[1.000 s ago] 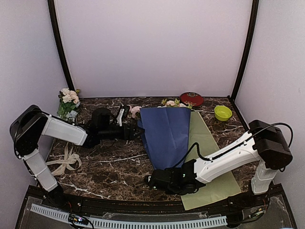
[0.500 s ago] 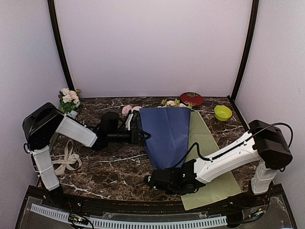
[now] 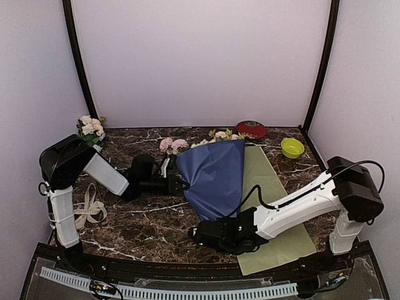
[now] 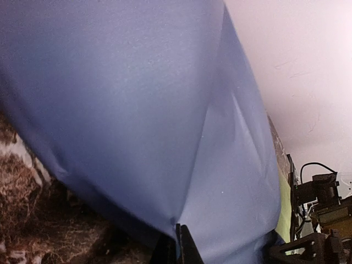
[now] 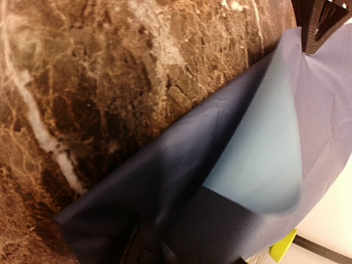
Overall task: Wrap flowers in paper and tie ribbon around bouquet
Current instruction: Fold the two-thirds-folded wrapping paper at the center of the board.
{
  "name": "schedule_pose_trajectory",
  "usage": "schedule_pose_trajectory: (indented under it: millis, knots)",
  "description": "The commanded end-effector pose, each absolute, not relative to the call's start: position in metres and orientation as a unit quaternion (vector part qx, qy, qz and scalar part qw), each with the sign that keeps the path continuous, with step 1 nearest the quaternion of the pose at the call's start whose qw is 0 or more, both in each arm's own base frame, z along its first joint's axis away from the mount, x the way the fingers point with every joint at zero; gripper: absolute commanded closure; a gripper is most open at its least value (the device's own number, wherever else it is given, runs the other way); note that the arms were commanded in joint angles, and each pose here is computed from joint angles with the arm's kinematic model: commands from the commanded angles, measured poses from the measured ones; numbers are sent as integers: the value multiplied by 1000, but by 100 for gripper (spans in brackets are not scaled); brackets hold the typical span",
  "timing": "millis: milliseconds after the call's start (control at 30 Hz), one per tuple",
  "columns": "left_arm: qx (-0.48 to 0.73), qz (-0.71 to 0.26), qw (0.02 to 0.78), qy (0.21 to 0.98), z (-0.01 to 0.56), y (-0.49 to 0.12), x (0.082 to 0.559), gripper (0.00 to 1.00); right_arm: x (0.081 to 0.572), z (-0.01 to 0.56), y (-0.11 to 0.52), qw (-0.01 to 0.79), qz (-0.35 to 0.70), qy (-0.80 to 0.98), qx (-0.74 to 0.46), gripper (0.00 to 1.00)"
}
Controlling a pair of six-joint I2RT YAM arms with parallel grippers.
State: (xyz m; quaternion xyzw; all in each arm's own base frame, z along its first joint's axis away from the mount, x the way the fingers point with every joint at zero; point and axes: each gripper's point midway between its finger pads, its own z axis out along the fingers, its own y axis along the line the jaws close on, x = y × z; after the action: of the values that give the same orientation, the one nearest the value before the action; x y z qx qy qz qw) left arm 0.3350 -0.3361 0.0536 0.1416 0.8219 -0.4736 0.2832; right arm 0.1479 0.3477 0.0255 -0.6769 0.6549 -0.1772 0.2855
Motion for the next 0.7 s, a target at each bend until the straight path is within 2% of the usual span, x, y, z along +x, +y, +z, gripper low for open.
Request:
schedule_pose_trajectory:
  millis: [0,100,233,467,667]
  knots:
    - [124,-457,280,835,36,-329,341,100,140,25,339,261,-172,659,-684,57]
    - [120,-438,280,846,24,-323,344,100,139,29,337,265,-169,665,-678,43]
    - [117,-429,270,854,11,-321,345,100,137,43,335,274,-157,679,-663,33]
    - [110,-419,266,861,-1,-318,345,100,114,86,348,288,-42,716,-635,31]
    - [110,-421,264,861,-2,-317,343,100,76,133,353,282,113,730,-612,29]
